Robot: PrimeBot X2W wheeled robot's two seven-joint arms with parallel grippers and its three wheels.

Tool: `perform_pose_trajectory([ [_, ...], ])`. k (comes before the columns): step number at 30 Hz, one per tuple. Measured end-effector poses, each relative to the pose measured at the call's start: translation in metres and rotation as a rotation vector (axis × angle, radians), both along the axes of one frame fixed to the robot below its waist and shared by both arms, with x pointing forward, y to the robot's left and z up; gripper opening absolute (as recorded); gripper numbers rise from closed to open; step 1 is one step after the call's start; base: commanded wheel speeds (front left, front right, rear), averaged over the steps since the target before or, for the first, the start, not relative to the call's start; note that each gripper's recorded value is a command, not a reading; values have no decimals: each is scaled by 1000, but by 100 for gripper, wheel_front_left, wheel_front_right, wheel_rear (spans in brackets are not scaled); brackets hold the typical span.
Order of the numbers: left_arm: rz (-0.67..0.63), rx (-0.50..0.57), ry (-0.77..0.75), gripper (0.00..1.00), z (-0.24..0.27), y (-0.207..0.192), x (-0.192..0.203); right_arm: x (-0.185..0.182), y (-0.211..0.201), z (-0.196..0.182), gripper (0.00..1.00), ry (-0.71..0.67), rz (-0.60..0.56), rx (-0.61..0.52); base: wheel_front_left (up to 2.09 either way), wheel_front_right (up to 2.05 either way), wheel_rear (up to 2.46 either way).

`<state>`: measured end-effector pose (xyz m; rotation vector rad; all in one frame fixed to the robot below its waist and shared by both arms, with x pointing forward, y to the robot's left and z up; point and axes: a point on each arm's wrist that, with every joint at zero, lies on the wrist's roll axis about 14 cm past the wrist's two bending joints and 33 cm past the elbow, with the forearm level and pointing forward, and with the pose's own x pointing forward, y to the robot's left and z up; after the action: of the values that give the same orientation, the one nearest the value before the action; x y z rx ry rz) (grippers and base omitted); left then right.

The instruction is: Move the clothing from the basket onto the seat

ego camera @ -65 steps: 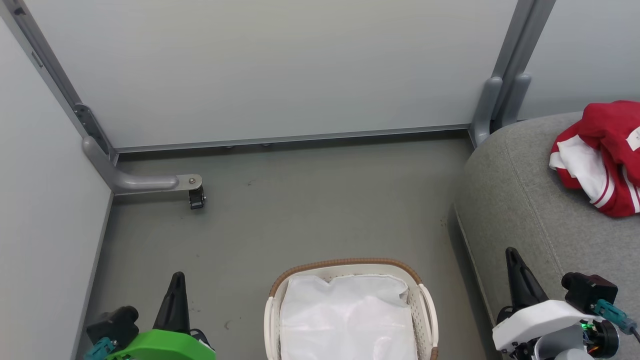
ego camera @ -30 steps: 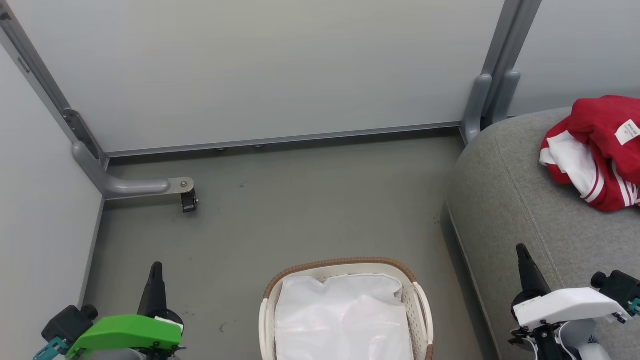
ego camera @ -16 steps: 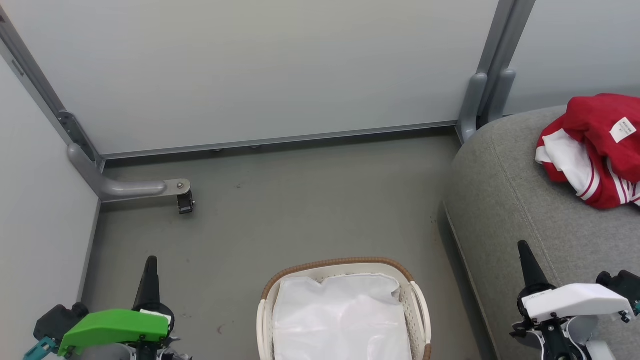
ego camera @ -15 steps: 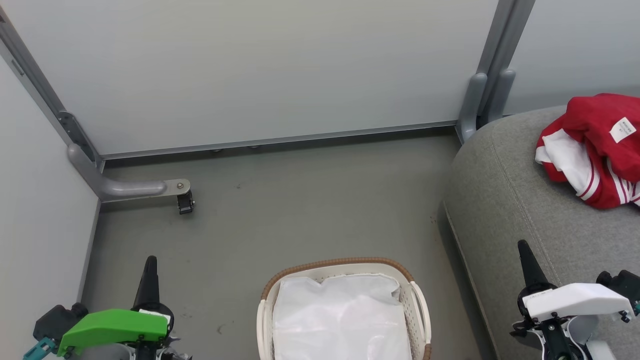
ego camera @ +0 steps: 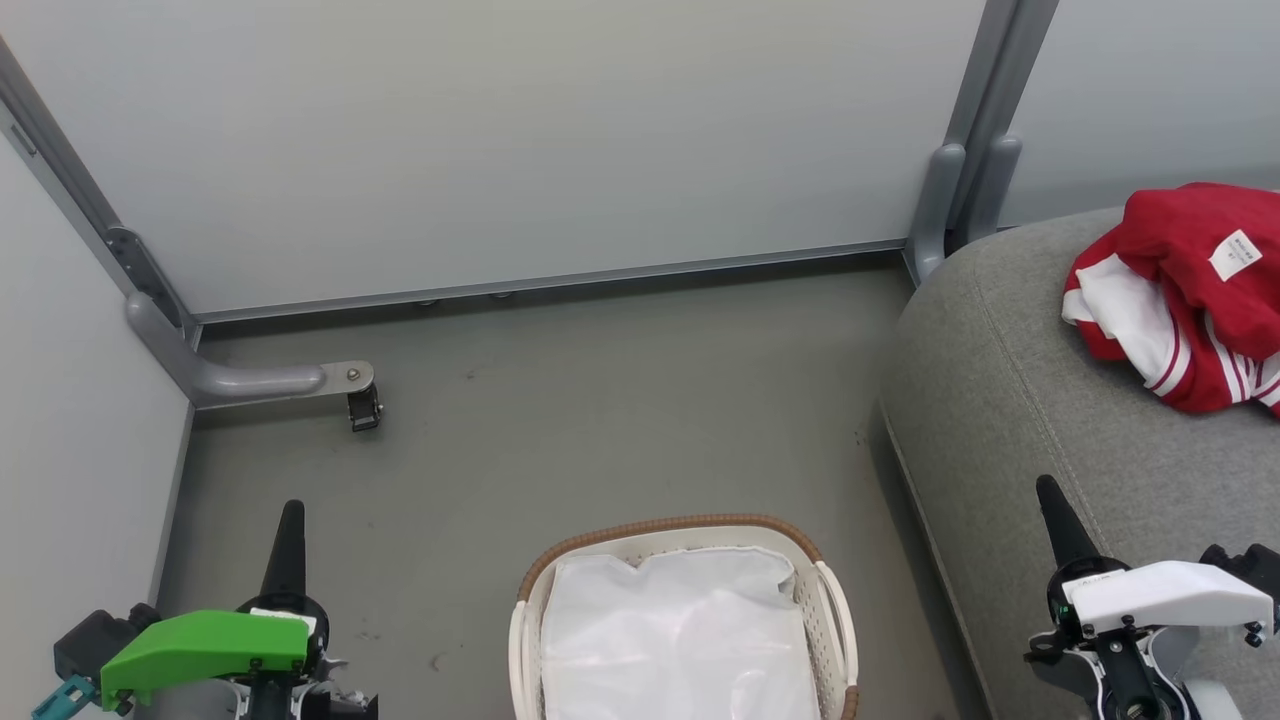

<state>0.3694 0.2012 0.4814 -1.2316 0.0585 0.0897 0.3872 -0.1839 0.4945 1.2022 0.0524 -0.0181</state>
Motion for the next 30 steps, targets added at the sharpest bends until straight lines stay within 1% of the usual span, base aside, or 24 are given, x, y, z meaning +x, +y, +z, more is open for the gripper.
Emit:
perform_pose_trajectory([
  [30,-8,-228,-51,0,14,0,11,0,-9,7,0,-20,-16,249,0,0,0],
])
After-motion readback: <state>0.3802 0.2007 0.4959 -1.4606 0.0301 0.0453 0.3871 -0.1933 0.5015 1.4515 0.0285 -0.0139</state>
